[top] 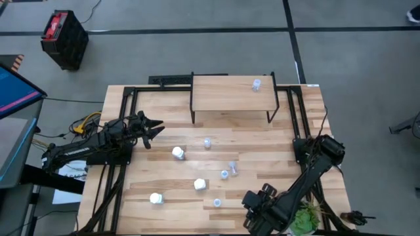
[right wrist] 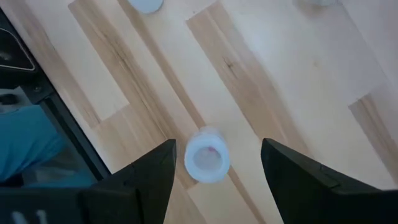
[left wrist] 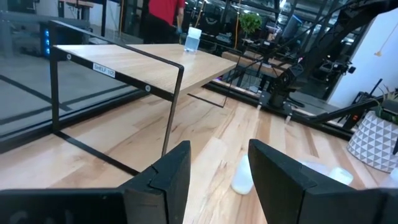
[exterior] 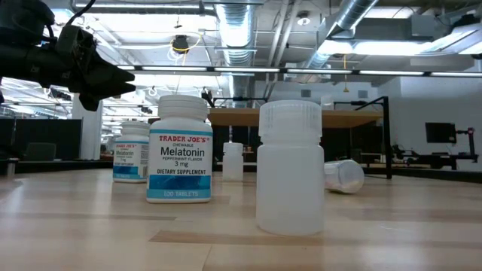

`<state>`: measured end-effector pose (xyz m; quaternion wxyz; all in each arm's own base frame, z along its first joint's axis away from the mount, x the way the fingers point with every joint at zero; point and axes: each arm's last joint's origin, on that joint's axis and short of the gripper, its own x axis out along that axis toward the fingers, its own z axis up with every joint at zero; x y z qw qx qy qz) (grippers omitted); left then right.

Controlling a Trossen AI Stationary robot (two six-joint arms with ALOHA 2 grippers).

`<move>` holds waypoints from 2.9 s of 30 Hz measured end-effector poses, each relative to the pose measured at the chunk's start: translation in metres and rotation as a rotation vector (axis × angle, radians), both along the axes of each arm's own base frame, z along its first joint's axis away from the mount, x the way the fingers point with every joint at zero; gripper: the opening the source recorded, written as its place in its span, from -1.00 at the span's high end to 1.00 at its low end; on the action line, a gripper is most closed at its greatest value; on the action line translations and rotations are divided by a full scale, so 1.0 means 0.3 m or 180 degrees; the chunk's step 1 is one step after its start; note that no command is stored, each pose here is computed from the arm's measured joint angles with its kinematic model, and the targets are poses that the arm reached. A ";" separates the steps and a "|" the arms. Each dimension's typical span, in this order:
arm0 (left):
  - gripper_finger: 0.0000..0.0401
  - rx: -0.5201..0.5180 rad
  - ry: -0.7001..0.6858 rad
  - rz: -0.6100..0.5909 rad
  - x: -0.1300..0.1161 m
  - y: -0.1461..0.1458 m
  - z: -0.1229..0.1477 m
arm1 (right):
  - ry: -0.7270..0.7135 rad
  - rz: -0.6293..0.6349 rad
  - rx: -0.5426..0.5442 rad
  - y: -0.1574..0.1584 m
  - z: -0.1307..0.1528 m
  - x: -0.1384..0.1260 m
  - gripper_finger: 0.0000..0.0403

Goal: Pick and place medicine bottles onto shelf by color
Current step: Put the bottom transparent pill bottle on the shelf aligned with the other transparent pill bottle

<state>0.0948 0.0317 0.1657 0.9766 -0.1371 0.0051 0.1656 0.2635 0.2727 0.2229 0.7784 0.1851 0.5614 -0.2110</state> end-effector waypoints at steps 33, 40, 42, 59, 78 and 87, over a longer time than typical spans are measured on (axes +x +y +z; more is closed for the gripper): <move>0.26 -0.0001 -0.0003 0.0013 0.000 0.000 0.000 | 0.0078 -0.0179 0.0218 0.000 -0.002 0.008 -0.29; 0.26 0.0011 0.0002 0.0011 0.000 0.000 0.000 | 0.0102 -0.0172 0.0267 0.010 -0.016 0.015 -0.29; 0.26 0.0012 0.0003 0.0011 0.000 0.000 0.000 | 0.0170 -0.0171 0.0269 0.010 -0.026 0.013 -0.29; 0.26 -0.0004 -0.0001 0.0010 0.000 0.000 0.000 | 0.0167 -0.0219 0.0319 0.006 -0.089 0.020 -0.29; 0.26 0.0012 0.0003 0.0008 0.000 0.000 0.000 | 0.0238 -0.0282 0.0425 0.001 -0.109 0.022 -0.29; 0.26 0.0015 0.0003 0.0008 0.000 0.000 0.000 | 0.0250 -0.0250 0.0405 0.000 -0.109 0.021 -0.20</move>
